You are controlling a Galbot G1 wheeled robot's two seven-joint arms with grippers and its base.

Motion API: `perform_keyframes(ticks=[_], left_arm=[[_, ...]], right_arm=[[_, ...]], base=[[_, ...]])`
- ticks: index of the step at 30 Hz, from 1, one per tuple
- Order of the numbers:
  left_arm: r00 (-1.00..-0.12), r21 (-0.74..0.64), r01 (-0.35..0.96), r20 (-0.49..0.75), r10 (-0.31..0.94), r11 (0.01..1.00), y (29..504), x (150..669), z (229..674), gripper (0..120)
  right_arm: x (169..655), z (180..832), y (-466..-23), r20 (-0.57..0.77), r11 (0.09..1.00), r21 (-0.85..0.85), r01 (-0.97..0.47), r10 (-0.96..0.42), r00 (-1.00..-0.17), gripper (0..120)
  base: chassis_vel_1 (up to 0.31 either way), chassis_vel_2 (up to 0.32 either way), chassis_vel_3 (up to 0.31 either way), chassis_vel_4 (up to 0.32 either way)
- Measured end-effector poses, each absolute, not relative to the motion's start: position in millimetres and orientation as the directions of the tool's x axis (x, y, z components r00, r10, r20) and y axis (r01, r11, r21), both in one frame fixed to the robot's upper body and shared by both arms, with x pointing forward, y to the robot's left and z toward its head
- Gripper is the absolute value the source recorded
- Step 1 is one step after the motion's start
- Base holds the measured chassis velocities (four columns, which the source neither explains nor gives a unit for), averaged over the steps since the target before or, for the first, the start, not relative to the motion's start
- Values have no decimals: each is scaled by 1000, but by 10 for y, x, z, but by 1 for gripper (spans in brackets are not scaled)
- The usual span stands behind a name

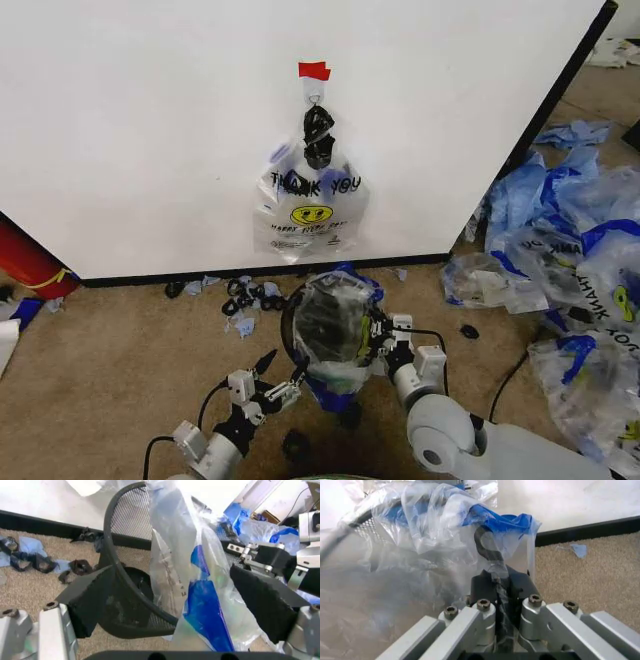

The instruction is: Pick up the garbage bag from the wall and place it over the trash bin.

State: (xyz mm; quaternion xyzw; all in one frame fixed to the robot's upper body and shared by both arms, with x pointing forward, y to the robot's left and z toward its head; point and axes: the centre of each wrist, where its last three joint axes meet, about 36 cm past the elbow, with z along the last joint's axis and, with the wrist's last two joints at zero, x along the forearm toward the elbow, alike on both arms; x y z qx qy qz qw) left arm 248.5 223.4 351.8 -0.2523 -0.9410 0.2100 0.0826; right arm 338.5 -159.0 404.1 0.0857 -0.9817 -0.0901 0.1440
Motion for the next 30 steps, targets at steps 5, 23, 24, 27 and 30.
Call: perform_keyframes(ticks=[5, 23, 24, 27, 30], left_arm=[[-858, -436, 441, 51, 510, 785, 2230, 2457, 3500, 93], [-859, -435, 439, 52, 509, 786, 2234, 2452, 3492, 93], [-860, -435, 438, 53, 508, 787, 2236, 2453, 3489, 92], [-860, -434, 438, 52, 508, 787, 2239, 2462, 3489, 92], [-861, -435, 437, 49, 506, 787, 2236, 2477, 3491, 92]], right_arm=[[3363, 4055, -1588, 263, 966, 208, -152, -205, -943, 1], [3333, 4043, -1663, 238, 962, 217, -165, -216, -947, 1], [3331, 4051, -1665, 236, 961, 220, -166, -217, -947, 1], [3331, 4059, -1669, 233, 961, 224, -166, -218, -948, 1], [3325, 4079, -1670, 227, 957, 237, -166, -220, -949, 1]], base=[[0, 0, 0, 0], [0, 0, 0, 0], [0, 0, 0, 0], [0, 0, 0, 0], [0, 0, 0, 0]])
